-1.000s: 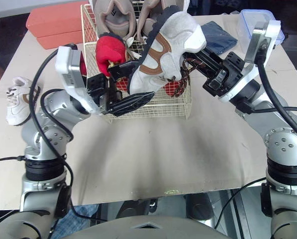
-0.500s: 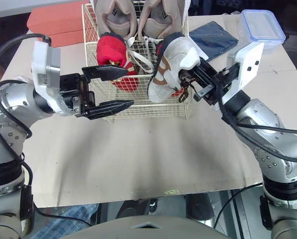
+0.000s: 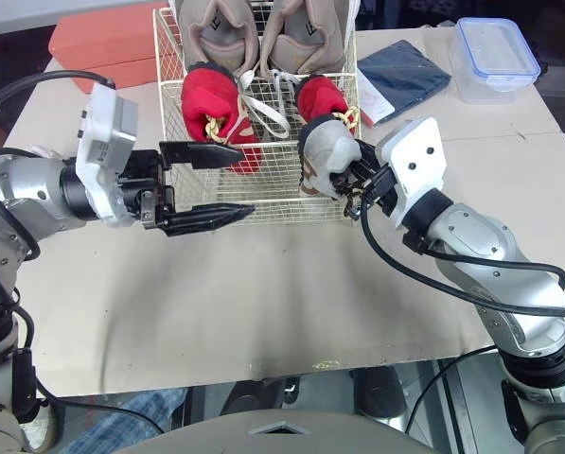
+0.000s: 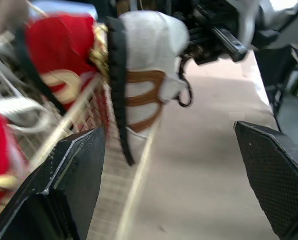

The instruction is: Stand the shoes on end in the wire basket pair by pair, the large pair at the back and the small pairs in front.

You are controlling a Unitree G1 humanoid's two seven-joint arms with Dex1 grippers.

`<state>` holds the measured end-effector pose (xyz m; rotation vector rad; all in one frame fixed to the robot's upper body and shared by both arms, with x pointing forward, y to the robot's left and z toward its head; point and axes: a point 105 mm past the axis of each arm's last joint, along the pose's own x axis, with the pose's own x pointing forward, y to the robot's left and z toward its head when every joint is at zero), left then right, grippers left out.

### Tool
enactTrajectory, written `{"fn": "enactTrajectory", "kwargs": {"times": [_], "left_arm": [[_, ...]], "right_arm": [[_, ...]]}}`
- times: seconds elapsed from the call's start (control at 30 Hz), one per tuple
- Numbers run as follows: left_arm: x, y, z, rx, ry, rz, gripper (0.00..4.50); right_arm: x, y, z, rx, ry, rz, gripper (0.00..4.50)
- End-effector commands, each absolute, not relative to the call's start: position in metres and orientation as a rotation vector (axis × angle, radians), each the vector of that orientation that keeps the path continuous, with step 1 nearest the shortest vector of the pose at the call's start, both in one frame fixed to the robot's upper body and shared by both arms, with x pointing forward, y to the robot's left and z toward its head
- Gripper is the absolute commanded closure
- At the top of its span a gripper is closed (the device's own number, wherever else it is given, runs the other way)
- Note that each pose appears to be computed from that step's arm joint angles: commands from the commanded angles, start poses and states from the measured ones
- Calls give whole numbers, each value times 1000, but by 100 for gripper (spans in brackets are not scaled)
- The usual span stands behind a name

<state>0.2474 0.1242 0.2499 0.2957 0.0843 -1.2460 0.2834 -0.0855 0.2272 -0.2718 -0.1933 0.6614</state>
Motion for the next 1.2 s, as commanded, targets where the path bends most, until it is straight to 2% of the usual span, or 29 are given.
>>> {"fn": "enactTrajectory", "kwargs": {"times": [0.03,0.13,0.17,0.27,0.37,0.5,0.7,0.87,1.0,1.2], "left_arm": [[241,122,254,321,81,-1248,5],[240,123,254,320,88,-1245,5],[239,123,253,323,98,-1242,2],[239,126,250,334,118,-1235,0],[239,128,249,337,119,-1227,0],[242,134,250,333,112,-1200,0],[246,154,260,301,48,-1129,0],[252,193,275,295,-19,-985,0],[252,221,271,318,-9,-892,0],[264,258,274,293,-92,-706,0]], "right_arm": [[285,-84,221,-314,-148,668,450],[285,-82,211,-362,-94,693,450],[283,-81,208,-375,-80,708,419],[280,-80,204,-375,-61,730,318],[279,-82,205,-339,-48,740,170],[278,-95,210,-330,-26,760,7],[278,-119,232,-277,-30,806,7],[258,-131,245,-270,13,1007,7],[246,-133,257,-237,17,1123,7],[243,-124,282,-263,-160,1206,7]]}}
